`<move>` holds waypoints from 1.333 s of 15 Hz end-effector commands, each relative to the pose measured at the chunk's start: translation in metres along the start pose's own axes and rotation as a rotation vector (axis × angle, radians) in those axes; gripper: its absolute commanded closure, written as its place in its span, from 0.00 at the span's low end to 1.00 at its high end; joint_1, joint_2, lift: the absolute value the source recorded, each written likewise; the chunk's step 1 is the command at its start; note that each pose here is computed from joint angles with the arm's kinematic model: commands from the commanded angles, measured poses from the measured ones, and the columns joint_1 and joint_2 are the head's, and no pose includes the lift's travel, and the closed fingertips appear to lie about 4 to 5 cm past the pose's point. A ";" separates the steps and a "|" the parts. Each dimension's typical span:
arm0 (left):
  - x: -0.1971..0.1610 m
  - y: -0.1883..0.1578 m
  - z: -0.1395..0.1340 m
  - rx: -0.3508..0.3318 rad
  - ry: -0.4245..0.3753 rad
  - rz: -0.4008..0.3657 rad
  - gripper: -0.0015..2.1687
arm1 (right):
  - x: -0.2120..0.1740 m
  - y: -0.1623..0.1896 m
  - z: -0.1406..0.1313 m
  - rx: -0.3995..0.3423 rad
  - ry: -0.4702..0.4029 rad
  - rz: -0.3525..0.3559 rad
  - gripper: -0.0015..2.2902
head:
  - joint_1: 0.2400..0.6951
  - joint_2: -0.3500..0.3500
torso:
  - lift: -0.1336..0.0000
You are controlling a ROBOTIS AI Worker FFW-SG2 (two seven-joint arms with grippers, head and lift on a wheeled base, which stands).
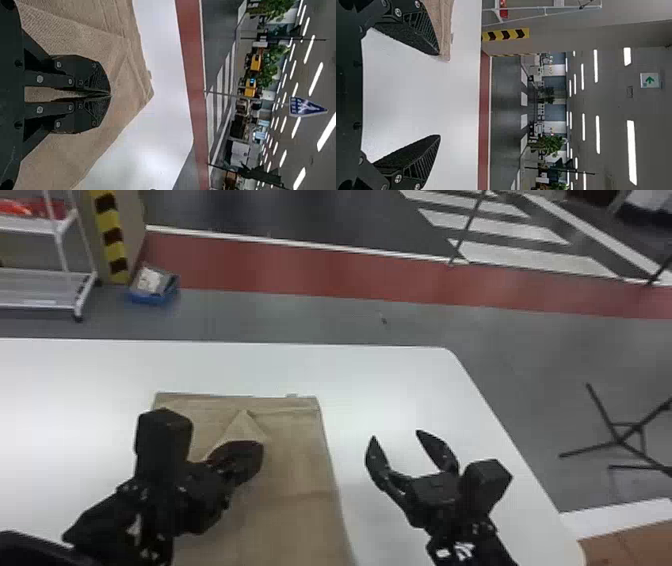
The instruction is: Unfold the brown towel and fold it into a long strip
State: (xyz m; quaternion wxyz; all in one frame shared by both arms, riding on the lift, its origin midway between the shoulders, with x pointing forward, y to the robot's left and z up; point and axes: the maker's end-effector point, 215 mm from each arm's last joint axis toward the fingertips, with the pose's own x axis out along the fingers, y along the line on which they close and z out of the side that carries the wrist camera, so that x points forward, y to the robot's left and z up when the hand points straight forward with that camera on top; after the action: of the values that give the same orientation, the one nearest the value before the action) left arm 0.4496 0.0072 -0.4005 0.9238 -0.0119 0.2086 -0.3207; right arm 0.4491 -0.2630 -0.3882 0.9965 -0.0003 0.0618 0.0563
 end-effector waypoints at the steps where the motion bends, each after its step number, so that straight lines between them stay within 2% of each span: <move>1: 0.000 0.001 0.003 -0.007 0.000 -0.010 0.27 | -0.003 -0.003 0.001 -0.003 -0.002 -0.006 0.07 | 1.00 0.06 | 0.08; 3: -0.008 -0.001 0.007 -0.038 -0.004 -0.047 0.25 | -0.003 -0.004 0.001 -0.005 -0.002 -0.007 0.07 | 1.00 0.05 | 0.08; 6: -0.016 0.010 0.016 -0.036 -0.028 -0.018 0.24 | -0.001 0.002 0.000 -0.004 0.001 0.003 0.07 | 1.00 0.05 | 0.08; 8: -0.019 0.039 0.028 -0.017 -0.078 0.079 0.21 | 0.002 0.021 0.001 -0.003 -0.001 0.039 0.10 | 1.00 0.08 | 0.08; 9: -0.021 0.059 0.036 0.007 -0.121 0.148 0.11 | 0.000 0.042 0.009 0.001 -0.037 0.091 0.13 | 1.00 0.10 | 0.08; 10: -0.024 0.078 0.045 0.039 -0.161 0.221 0.11 | -0.003 0.060 0.020 -0.016 -0.084 0.124 0.15 | 1.00 0.17 | 0.08; 11: -0.028 0.091 0.044 0.039 -0.164 0.266 0.11 | -0.002 0.078 0.016 -0.035 -0.076 0.169 0.18 | 1.00 0.22 | 0.08; 15: -0.027 0.102 0.026 0.019 -0.135 0.270 0.11 | -0.001 0.133 -0.018 -0.123 -0.021 0.290 0.23 | 1.00 0.39 | 0.08; 20: -0.019 0.106 0.007 0.010 -0.095 0.254 0.11 | 0.013 0.174 -0.041 -0.172 -0.006 0.379 0.23 | 1.00 0.49 | 0.08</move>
State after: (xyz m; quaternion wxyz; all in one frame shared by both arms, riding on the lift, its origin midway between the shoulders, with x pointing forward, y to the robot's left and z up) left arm 0.5011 0.1007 -0.3993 0.9662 0.0039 0.1590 -0.2029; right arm 0.4338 -0.0977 -0.4224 0.9670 -0.0705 0.0496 0.2397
